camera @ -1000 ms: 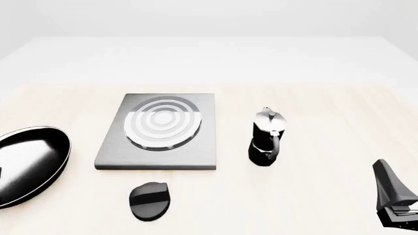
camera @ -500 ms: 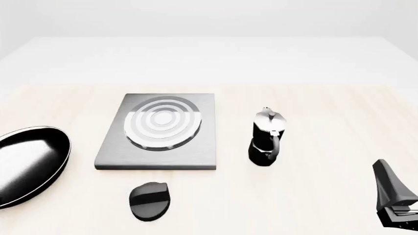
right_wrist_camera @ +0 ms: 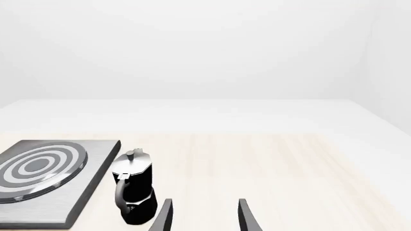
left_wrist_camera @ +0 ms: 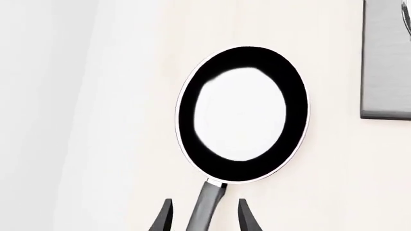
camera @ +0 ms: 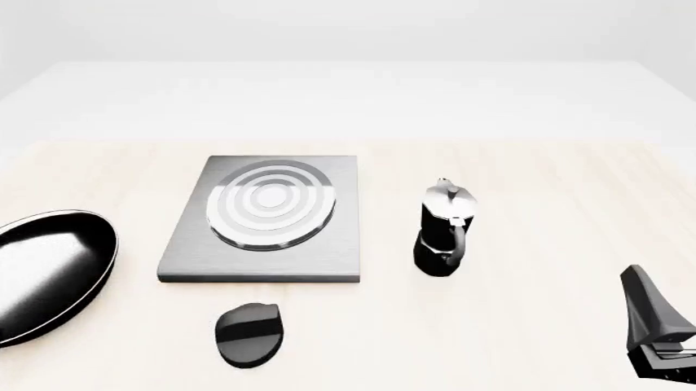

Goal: Turn on the stove and put the frying pan on it.

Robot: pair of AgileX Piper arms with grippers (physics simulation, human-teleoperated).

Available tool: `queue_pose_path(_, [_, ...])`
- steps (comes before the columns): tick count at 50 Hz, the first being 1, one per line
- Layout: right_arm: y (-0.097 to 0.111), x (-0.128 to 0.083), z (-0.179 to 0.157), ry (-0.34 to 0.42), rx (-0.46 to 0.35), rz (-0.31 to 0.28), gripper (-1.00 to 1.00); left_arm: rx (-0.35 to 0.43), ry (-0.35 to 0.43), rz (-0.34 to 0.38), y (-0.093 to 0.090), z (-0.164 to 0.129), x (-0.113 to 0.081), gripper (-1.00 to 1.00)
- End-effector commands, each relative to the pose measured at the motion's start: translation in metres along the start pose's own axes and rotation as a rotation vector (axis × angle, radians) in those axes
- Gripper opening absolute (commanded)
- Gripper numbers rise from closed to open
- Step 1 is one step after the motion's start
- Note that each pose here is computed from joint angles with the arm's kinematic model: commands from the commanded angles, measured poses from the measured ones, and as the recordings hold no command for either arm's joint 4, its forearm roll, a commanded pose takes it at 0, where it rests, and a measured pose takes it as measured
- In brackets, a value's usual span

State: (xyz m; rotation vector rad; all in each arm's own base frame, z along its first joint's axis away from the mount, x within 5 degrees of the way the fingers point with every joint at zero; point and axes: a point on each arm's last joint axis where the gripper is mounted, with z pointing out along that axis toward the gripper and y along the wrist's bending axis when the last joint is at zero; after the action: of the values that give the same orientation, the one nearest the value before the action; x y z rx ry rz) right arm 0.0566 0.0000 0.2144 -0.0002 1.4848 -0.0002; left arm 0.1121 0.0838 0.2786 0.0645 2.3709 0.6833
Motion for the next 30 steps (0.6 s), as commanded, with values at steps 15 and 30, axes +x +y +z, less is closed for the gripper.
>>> queue_pose_path(15, [0.000,0.000,0.000,0.000,0.000,0.000,1.00,-0.012,0.098,0.059,-0.002,0.051,0.029,1.00])
queue_pose_path(30, [0.000,0.000,0.000,0.000,0.000,0.000,1.00,0.001,0.144,0.086,-0.011,0.074,0.049,1.00])
